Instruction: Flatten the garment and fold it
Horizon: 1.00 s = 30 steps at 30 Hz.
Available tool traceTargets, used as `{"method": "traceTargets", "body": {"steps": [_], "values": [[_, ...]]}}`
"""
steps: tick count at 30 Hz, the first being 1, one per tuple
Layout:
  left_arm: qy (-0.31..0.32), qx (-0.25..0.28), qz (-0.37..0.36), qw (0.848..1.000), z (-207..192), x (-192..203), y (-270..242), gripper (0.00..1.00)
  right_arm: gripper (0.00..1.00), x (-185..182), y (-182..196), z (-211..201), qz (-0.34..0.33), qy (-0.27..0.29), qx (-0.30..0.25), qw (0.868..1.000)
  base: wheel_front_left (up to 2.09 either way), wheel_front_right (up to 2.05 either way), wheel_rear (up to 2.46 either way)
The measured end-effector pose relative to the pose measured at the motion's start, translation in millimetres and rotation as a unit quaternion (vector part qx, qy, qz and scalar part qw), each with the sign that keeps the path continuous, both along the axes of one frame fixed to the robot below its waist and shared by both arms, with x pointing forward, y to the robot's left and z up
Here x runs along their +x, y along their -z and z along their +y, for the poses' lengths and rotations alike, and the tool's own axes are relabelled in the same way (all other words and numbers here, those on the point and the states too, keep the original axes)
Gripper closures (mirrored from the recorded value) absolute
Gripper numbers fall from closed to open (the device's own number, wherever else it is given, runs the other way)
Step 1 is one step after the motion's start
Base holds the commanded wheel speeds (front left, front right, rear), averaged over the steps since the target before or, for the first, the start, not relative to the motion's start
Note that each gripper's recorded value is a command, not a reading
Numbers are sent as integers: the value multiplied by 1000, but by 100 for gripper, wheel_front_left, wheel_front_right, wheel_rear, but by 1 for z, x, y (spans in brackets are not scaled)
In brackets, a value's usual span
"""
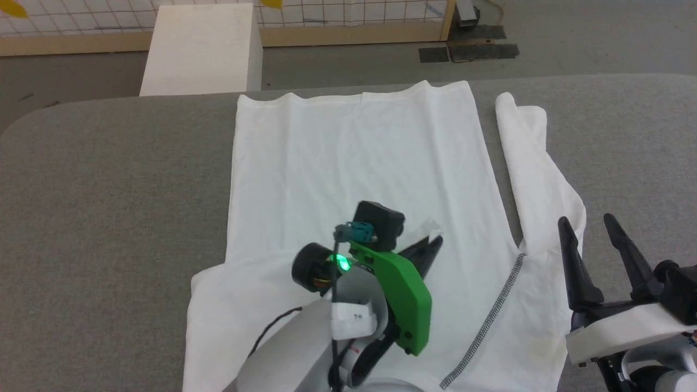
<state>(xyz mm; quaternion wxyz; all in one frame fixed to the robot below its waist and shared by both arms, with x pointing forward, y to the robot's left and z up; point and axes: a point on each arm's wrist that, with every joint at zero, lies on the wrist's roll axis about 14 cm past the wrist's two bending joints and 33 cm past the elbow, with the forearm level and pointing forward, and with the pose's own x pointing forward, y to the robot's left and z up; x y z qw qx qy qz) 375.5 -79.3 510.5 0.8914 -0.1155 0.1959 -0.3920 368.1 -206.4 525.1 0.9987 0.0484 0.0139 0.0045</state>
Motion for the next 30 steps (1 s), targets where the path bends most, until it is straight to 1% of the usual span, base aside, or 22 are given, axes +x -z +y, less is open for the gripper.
{"method": "traceTargets", "body": {"steps": [5, 10, 14, 18, 19, 20, 21, 22, 23, 25, 28, 30], "values": [[66, 41, 10, 997, -28, -19, 33, 100, 0, -7, 1, -17, 1, 28, -5, 1000, 0, 0, 0], [112, 61, 30, 991, -45, -33, 60, 100, 0, -15, 4, -30, 3, 50, -10, 999, 0, 0, 0], [153, 87, 53, 983, -52, -51, 87, 100, 0, -19, 12, -36, 15, 61, -11, 998, 0, 0, 0], [180, 98, 87, 975, -53, -66, 108, 100, 0, -20, 19, -39, 24, 67, -11, 997, 0, 0, 0], [186, 98, 97, 973, -53, -70, 112, 82, 0, -20, 21, -38, 27, 66, -11, 997, 0, 0, 0], [192, 98, 100, 971, -53, -73, 113, 47, 0, -19, 22, -37, 29, 64, -10, 997, 0, 0, 0], [196, 93, 104, 971, -54, -76, 112, 22, 0, -19, 22, -36, 28, 62, -9, 998, 0, 0, 0], [201, 87, 108, 970, -55, -78, 111, 4, 0, -18, 22, -35, 28, 61, -9, 998, 0, 0, 0], [203, 79, 116, 969, -56, -81, 109, 0, 0, -17, 22, -34, 28, 60, -9, 998, 0, 0, 0], [199, 63, 115, 971, -57, -80, 103, 0, 0, -14, 21, -33, 26, 55, -10, 998, 0, 0, 0], [171, -3, 100, 980, -62, -65, 73, 0, 0, -10, 19, -31, 25, 46, -15, 999, 0, 0, 0], [145, -43, 75, 986, -61, -49, 50, 0, 0, -7, 17, -32, 24, 42, -22, 999, 0, 0, 0]]}}
